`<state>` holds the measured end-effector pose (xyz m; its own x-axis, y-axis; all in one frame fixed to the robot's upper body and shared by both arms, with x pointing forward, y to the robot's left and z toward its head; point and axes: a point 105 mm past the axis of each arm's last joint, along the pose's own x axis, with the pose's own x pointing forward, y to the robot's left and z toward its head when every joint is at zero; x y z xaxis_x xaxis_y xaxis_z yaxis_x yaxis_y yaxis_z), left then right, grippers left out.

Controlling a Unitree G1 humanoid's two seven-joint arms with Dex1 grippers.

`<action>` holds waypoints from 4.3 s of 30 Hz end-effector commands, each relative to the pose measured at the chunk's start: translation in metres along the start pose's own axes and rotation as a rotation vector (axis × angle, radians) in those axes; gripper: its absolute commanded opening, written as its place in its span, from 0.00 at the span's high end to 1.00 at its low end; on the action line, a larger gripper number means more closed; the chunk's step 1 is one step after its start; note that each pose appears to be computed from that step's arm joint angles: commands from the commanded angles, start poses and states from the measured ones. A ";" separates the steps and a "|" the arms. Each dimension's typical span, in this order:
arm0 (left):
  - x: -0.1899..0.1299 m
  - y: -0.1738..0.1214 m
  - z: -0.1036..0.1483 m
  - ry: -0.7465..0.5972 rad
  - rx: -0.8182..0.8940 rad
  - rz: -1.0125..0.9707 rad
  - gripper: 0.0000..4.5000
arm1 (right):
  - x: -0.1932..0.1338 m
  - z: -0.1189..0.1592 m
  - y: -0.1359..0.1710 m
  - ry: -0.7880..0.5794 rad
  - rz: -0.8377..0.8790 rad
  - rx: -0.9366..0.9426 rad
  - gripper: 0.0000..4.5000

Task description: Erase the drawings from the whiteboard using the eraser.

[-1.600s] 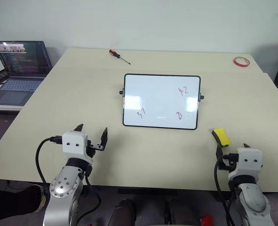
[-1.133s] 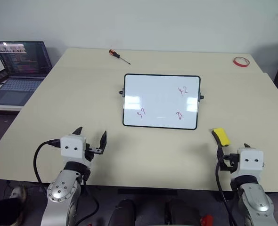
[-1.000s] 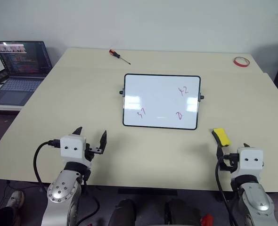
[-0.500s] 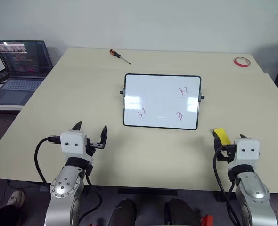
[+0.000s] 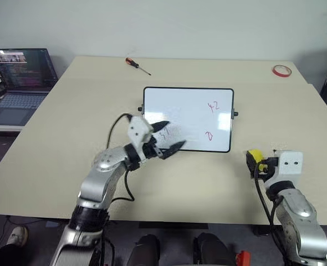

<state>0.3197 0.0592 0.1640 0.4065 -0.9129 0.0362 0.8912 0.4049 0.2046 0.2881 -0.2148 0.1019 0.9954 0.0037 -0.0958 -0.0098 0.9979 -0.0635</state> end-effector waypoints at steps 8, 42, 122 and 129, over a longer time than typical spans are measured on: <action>0.028 -0.030 -0.004 0.003 0.101 -0.344 0.00 | 0.009 -0.010 0.003 0.089 0.040 0.058 0.01; 0.020 -0.037 -0.008 0.013 0.087 -0.350 0.00 | 0.019 -0.013 -0.027 0.087 -0.038 0.110 0.01; 0.037 0.035 -0.015 -0.010 0.200 0.308 0.00 | 0.101 0.065 0.062 -0.150 0.090 -0.193 0.73; 0.038 0.034 -0.016 -0.012 0.192 0.306 0.00 | 0.084 0.060 0.060 -0.131 0.103 -0.187 0.73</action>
<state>0.3706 0.0423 0.1430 0.6641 -0.7422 0.0905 0.6803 0.6500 0.3387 0.3775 -0.1487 0.1411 0.9907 0.1357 -0.0071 -0.1332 0.9593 -0.2490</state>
